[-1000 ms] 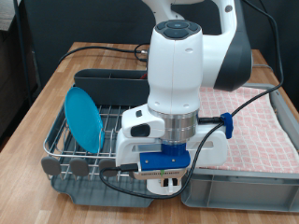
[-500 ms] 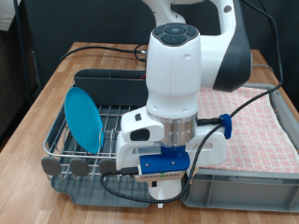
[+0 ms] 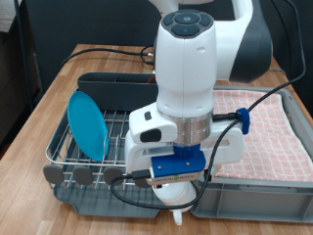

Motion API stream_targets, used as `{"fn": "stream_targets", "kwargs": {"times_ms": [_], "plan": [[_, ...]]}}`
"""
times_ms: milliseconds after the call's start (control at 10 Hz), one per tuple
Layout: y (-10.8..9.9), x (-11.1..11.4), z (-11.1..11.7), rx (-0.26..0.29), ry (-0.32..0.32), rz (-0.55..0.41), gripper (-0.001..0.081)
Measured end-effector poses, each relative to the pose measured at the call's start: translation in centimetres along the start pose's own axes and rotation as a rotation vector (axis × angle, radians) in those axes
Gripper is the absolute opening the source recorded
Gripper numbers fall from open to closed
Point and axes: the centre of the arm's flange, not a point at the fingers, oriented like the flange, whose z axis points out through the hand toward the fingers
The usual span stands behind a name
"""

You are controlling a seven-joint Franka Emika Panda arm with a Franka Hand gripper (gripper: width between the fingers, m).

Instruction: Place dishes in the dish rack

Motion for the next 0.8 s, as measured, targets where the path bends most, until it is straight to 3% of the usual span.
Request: {"fn": "stream_targets", "kwargs": {"times_ms": [300,800], "plan": [[0.1,0.3,-1.9,-0.02,-0.008,-0.006,0.0802],[0.9,0.3,-7.8,-0.057,0.017,-0.024,0.0802]]}}
